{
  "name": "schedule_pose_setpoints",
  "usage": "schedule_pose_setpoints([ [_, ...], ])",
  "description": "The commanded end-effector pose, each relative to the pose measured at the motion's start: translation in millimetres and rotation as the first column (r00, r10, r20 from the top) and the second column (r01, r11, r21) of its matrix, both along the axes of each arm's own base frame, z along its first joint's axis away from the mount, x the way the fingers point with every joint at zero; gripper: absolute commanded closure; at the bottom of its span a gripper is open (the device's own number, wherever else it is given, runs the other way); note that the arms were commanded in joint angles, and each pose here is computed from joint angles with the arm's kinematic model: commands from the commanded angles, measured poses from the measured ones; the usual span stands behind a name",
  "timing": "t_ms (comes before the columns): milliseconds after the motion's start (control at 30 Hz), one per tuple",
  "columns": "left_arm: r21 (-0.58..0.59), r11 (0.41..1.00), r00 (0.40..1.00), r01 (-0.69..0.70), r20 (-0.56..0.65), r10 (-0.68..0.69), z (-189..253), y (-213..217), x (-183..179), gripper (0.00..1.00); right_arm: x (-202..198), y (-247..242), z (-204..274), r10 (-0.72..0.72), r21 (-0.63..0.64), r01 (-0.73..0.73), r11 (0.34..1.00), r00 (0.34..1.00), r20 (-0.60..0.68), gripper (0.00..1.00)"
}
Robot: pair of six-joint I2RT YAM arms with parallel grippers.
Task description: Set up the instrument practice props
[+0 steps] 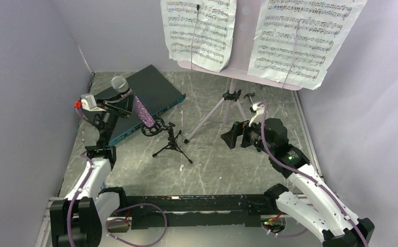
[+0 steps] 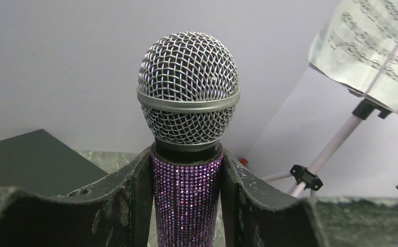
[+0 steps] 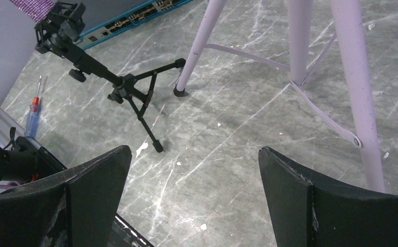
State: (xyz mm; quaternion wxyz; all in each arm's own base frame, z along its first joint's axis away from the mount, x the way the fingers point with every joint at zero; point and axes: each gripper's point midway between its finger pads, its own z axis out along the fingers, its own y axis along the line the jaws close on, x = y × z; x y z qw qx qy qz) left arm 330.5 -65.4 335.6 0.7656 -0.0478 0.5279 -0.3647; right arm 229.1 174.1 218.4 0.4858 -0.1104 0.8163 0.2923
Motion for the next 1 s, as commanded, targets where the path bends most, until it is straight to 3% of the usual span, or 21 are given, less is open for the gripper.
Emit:
schedule_pose_setpoints([
  [0,0.041,0.998,0.98,0.04,0.193,-0.048,31,-12,-25,0.97,3,0,18,-0.011,0.034,0.009,0.999,0.999,0.051,0.01],
  [967,0.064,0.995,0.977,0.072,0.197,-0.083,-9,-28,-47,0.97,3,3,22,-0.001,0.049,-0.002,0.999,0.998,0.056,0.01],
])
